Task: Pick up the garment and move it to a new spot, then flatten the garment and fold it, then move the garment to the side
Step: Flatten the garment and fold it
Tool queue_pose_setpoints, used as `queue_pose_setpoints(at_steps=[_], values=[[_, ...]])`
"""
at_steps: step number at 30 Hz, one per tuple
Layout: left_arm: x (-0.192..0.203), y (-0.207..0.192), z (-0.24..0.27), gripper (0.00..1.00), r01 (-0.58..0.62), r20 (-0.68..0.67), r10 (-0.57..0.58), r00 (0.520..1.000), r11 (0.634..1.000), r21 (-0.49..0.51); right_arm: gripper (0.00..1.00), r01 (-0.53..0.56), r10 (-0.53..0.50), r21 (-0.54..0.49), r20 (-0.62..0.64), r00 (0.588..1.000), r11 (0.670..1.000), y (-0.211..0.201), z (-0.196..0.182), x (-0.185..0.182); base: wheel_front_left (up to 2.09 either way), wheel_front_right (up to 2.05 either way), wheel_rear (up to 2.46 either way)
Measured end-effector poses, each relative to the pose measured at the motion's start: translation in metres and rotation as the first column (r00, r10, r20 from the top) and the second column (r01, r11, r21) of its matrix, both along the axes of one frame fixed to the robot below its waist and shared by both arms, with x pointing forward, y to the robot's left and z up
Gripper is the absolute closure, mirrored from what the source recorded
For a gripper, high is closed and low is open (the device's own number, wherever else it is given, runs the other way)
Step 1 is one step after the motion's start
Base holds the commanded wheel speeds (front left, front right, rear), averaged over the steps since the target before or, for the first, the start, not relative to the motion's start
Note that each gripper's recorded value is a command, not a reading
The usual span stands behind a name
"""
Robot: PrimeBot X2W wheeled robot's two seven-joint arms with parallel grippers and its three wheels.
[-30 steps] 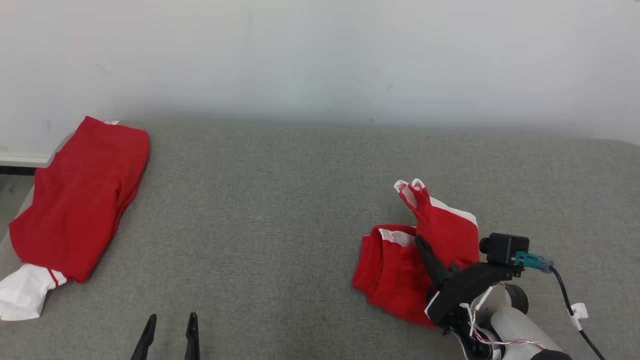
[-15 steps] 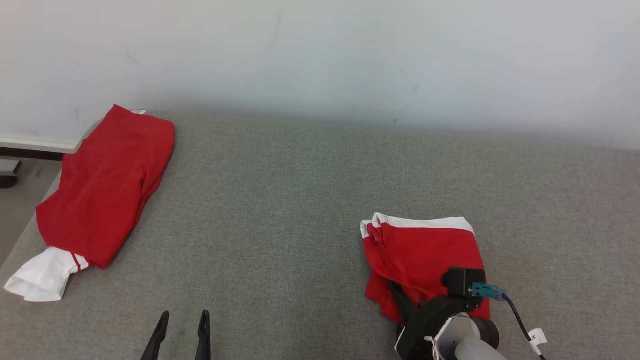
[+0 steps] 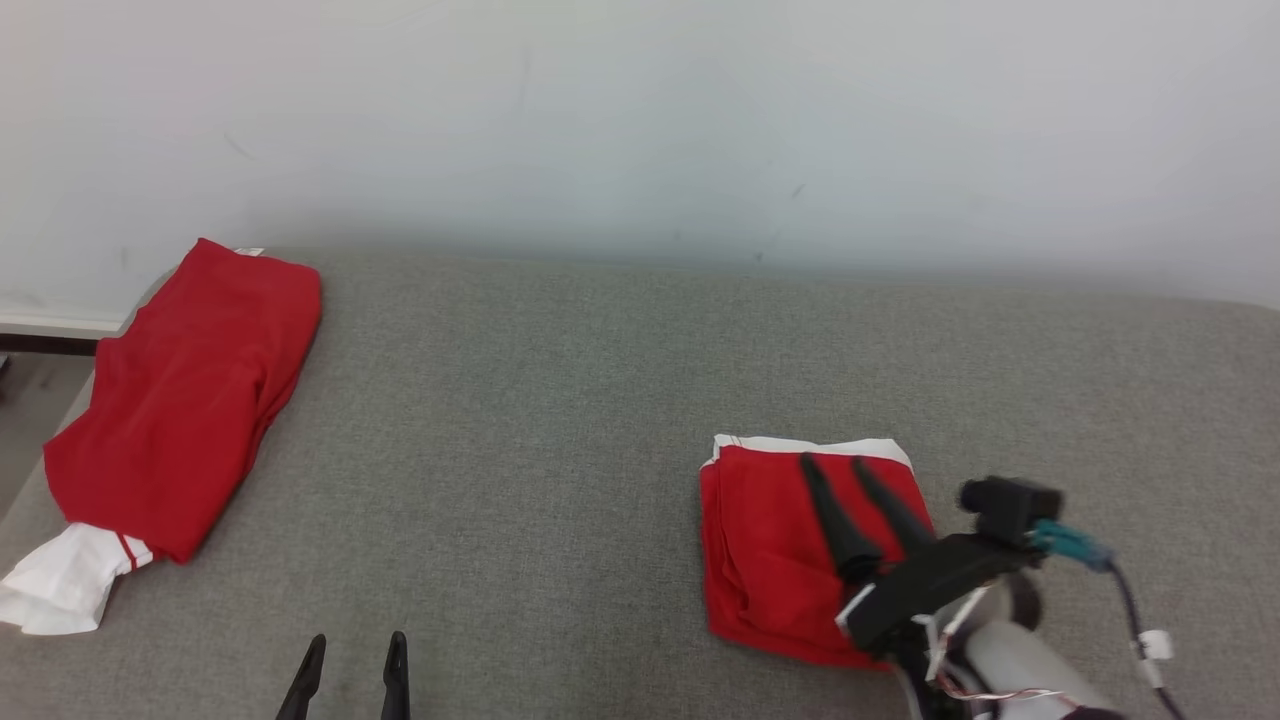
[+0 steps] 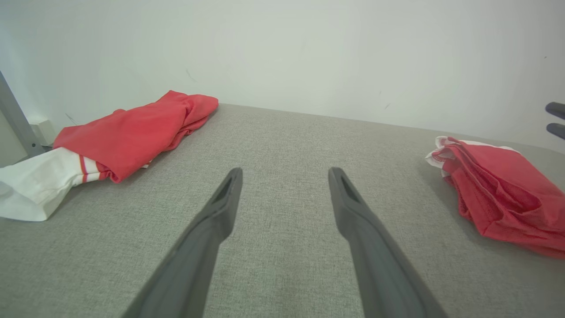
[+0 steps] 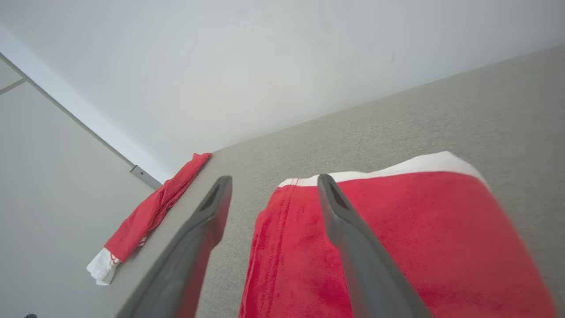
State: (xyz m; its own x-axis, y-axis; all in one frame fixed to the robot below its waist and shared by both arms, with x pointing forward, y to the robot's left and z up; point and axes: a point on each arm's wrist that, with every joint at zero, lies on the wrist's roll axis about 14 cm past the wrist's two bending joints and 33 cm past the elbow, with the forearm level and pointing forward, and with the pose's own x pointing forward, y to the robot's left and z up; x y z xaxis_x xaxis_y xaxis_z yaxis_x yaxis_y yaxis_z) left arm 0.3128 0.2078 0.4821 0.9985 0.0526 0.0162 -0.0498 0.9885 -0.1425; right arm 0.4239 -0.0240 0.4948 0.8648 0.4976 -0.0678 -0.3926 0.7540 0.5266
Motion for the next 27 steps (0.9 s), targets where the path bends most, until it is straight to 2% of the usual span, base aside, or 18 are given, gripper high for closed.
queue_pose_setpoints(at_steps=[4, 7, 10, 13, 19, 27], values=[[0.001, -0.002, 0.001, 0.0, 0.008, 0.004, -0.008, 1.0, 1.0, 0.001, 0.0, 0.088, -0.078, -0.074, 0.136, 0.988, 0.993, -0.047, 0.022, 0.014, 0.0, 0.0, 0.0], [0.001, -0.002, 0.002, 0.0, 0.01, 0.005, -0.01, 1.0, 1.0, 0.003, 0.0, 0.178, -0.165, -0.066, 0.166, 0.972, 0.982, -0.08, 0.027, 0.018, 0.0, 0.0, 0.0], [0.002, -0.002, 0.002, 0.0, 0.008, 0.007, -0.008, 1.0, 1.0, 0.005, 0.0, 0.256, -0.223, -0.137, 0.219, 0.95, 0.957, -0.116, 0.028, 0.02, 0.0, 0.0, 0.0], [0.003, -0.001, 0.003, 0.0, 0.007, 0.008, -0.007, 1.0, 1.0, 0.006, 0.0, 0.339, -0.297, -0.154, 0.244, 0.923, 0.928, -0.145, 0.028, 0.017, 0.0, 0.0, 0.0], [0.007, 0.0, 0.001, 0.0, 0.007, 0.002, -0.007, 1.0, 1.0, 0.008, 0.0, 0.416, -0.348, -0.236, 0.281, 0.894, 0.878, -0.166, 0.014, -0.004, 0.0, 0.0, 0.0], [0.012, -0.002, 0.003, 0.0, 0.017, 0.006, -0.017, 1.0, 1.0, 0.02, 0.0, 0.525, -0.456, -0.238, 0.292, 0.841, 0.817, -0.189, 0.007, -0.035, 0.0, 0.0, 0.0]])
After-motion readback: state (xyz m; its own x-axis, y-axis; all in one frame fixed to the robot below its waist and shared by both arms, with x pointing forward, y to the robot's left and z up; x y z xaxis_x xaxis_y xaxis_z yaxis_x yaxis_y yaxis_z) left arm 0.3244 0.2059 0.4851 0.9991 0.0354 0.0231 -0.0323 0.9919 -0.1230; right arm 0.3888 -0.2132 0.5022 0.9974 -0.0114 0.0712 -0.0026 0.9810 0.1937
